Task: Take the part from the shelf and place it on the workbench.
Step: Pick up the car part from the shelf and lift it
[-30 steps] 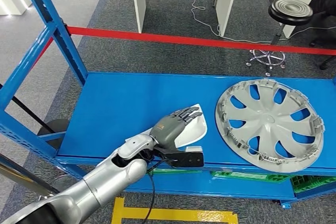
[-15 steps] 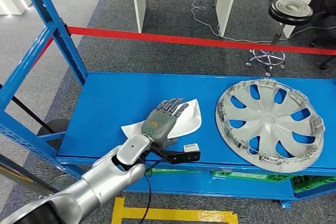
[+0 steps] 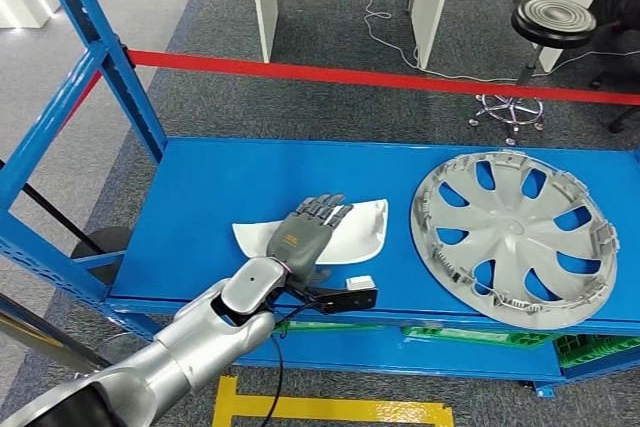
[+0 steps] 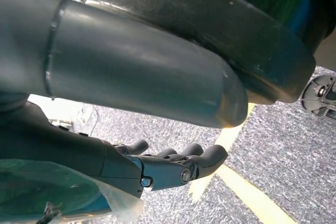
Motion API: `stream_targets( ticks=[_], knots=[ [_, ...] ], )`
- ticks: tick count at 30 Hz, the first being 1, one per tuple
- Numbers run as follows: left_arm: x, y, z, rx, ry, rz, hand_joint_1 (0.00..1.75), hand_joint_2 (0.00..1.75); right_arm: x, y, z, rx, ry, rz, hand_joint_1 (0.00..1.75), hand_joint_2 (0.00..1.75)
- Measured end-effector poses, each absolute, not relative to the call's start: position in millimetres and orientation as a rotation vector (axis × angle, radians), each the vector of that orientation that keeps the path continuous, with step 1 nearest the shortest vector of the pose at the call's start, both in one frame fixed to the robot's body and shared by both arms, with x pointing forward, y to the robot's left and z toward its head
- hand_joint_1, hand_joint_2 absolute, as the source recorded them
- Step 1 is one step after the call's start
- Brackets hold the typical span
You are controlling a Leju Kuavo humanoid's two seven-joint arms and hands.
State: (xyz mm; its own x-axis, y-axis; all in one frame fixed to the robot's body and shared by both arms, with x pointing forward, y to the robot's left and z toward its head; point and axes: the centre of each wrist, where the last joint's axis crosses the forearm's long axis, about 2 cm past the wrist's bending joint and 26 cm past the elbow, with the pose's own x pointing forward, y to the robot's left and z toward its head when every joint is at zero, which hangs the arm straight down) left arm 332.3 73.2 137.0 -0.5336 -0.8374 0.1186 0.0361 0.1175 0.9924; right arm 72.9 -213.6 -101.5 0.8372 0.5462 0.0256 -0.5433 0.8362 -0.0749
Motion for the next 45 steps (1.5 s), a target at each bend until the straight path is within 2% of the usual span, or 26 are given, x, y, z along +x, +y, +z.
stream_targets(
  ticks=[17, 21, 26, 45],
  knots=[
    [337.7, 76.8, 131.0, 0.756, -1.568, -1.479, 0.01, 1.75, 73.1, -213.6, -101.4, -0.069, -0.043, 0.580, 0.00, 0.00],
    [340.8, 75.3, 132.4, 0.764, -1.510, -1.472, 1.75, 1.75, 73.8, -213.3, -101.3, -0.068, -0.041, 0.585, 0.00, 0.00],
    [344.3, 76.4, 130.0, 0.753, -1.462, -1.457, 1.75, 1.75, 75.1, -212.7, -101.0, -0.068, -0.039, 0.594, 0.00, 0.00],
    [346.3, 87.2, 120.2, 0.778, -1.526, -1.381, 1.75, 1.75, 73.1, -212.8, -101.3, -0.078, -0.041, 0.613, 0.00, 0.00]
  ],
)
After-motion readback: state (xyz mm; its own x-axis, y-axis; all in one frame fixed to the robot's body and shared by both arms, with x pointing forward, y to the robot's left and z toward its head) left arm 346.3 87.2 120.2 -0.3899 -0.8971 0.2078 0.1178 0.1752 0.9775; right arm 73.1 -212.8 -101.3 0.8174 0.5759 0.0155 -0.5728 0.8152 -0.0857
